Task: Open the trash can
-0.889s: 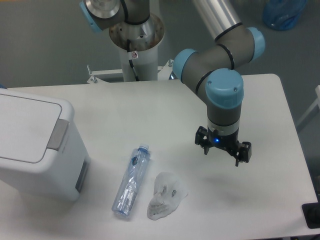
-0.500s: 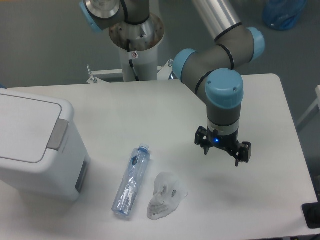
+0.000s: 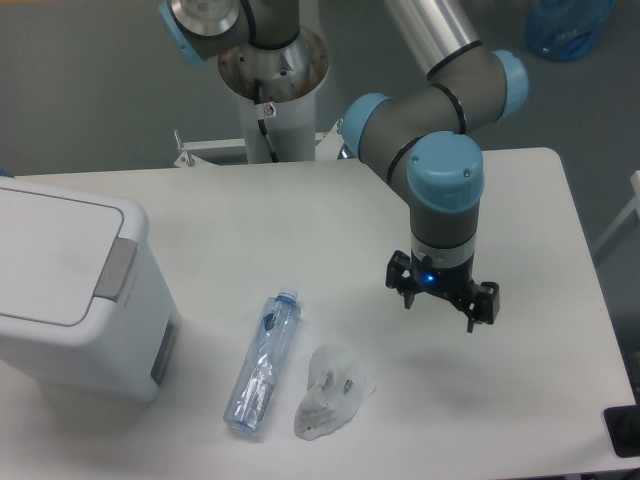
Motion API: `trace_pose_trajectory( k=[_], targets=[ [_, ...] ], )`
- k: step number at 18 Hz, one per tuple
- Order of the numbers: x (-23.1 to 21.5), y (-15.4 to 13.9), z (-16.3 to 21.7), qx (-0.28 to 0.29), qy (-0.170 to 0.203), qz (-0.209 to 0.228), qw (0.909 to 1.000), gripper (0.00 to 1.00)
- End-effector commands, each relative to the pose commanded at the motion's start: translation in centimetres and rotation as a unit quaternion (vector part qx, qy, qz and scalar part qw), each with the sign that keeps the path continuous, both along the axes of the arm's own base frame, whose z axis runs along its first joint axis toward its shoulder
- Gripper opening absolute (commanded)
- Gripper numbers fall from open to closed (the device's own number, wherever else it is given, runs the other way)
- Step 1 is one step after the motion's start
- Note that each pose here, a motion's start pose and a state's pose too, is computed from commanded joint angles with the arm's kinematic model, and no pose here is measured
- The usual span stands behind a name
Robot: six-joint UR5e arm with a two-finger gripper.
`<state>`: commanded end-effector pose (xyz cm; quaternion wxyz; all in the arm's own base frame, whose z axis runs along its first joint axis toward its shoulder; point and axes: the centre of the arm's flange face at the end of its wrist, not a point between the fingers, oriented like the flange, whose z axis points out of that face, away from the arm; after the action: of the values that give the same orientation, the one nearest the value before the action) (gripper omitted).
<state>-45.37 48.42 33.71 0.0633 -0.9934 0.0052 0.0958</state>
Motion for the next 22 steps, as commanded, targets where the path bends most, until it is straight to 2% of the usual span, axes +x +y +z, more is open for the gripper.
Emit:
trace_pose_trajectory(
  k=[2,4,6,10,13,17,18,22],
  targets=[
    [0.7,1.0,1.2,0.051,-0.025,0.047,0.9973,1.0],
    [1.3,1.4,2.9,0.096,-0.047,0.102,0.9891,1.0],
    [2.0,1.8,4.1,0.126,-0.065,0.124,0.9822,1.0],
    [5.3,3.6,6.9,0.162,-0.083,0.121,0.9759,1.0],
    [8.1,4.5,9.7,0.206,-0.118,0.143,0.9608,1.0],
    [12.5,5.9,13.7,0.259,-0.167,0.137,0.9416,1.0],
    [13.8,6.0,14.4,0.263,-0.171,0.135,0.9397,1.0],
    [17.8,7.1,14.9,0.261,-0.18,0.111,0.9419,1.0]
  ],
)
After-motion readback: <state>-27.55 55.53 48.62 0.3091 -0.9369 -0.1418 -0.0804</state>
